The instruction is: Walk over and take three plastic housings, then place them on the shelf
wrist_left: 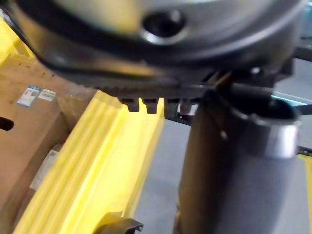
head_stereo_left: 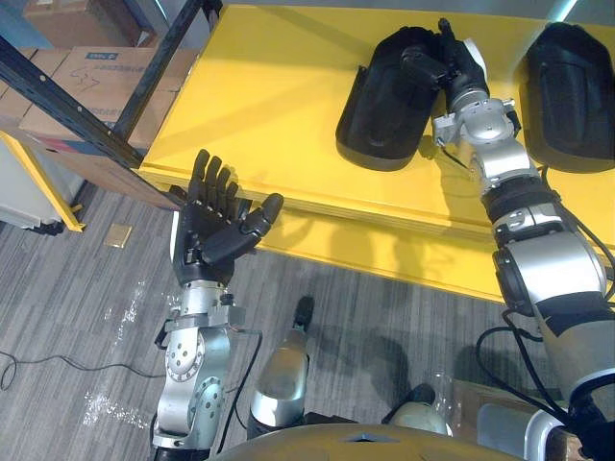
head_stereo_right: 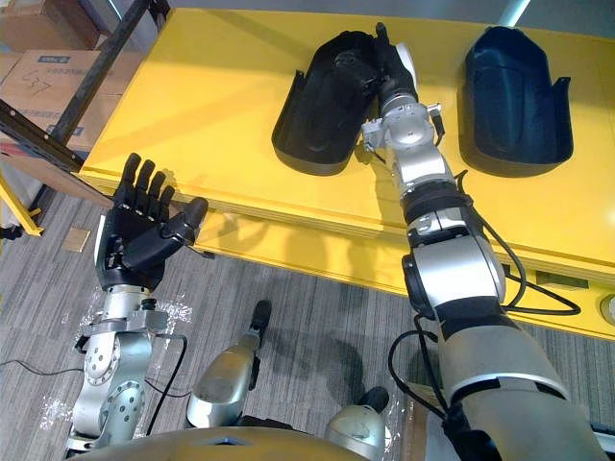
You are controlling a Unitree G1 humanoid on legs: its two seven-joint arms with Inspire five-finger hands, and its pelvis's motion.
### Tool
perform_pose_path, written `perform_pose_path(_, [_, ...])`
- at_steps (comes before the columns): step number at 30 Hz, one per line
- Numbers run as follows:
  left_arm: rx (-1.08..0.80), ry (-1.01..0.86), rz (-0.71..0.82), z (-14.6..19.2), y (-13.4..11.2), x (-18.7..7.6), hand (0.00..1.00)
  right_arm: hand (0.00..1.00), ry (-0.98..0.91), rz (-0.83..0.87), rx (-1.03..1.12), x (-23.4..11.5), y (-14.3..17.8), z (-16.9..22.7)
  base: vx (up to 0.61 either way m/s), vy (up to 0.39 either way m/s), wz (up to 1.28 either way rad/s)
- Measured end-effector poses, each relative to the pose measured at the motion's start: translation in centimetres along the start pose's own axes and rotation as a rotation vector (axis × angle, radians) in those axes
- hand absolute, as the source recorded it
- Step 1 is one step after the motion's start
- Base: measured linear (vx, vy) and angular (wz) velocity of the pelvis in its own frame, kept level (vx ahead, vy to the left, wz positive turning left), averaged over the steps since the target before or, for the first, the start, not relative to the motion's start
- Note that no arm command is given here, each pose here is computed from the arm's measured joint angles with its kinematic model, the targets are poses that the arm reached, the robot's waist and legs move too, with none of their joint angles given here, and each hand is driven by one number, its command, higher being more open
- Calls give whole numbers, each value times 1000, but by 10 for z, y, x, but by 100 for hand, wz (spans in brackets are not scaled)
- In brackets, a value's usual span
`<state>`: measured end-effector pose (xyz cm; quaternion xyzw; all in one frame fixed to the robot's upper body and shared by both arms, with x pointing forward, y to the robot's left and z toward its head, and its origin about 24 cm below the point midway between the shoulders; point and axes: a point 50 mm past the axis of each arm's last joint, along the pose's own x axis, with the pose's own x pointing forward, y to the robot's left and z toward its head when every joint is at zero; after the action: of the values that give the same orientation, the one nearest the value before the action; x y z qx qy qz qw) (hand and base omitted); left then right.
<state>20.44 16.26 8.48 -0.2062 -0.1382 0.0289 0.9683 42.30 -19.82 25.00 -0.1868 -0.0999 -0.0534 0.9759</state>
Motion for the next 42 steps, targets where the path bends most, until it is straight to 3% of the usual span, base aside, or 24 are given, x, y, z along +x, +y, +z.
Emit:
perform_pose_path(10, [14, 38, -19, -7, 0, -1, 100, 100, -34, -9, 1, 3, -2, 12, -43, -18, 1])
perform_pose_path(16, [22, 36, -29, -7, 0, -3, 100, 100, -134, -125, -170, 3, -6, 23, -22, -3, -1])
perform_pose_path(19, [13, 40, -27, -9, -1, -5, 100, 100, -284, -255, -242, 0, -9, 46, 0, 0, -10])
perform_pose_path(22, [10, 40, -13, -9, -1, -7, 100, 100, -536, -334, -175, -16, -9, 96, -32, -14, -12])
perform_pose_path(25, [14, 53, 24, -10, 4, -12, 100, 100, -839, -290, -60, -59, 1, 138, -38, -23, -17])
perform_pose_path(27, [17, 58, 45, -10, 7, -16, 100, 100, -948, -183, 10, -88, 11, 143, -37, -27, -26])
perform_pose_path(31, [47, 71, 118, -8, 22, -25, 100, 100, -832, 129, 146, -128, 40, 86, -54, -21, -25])
perform_pose_path(32, [59, 73, 139, -6, 27, -28, 100, 100, -693, 251, 204, -137, 52, 53, -50, -22, -23])
perform_pose_path(36, [71, 70, 155, 1, 27, -31, 100, 100, -400, 471, 263, -158, 85, -10, -60, -26, -18])
perform_pose_path(42, [76, 63, 174, 6, 26, -32, 100, 100, -371, 581, 335, -186, 100, -21, -36, -19, -10])
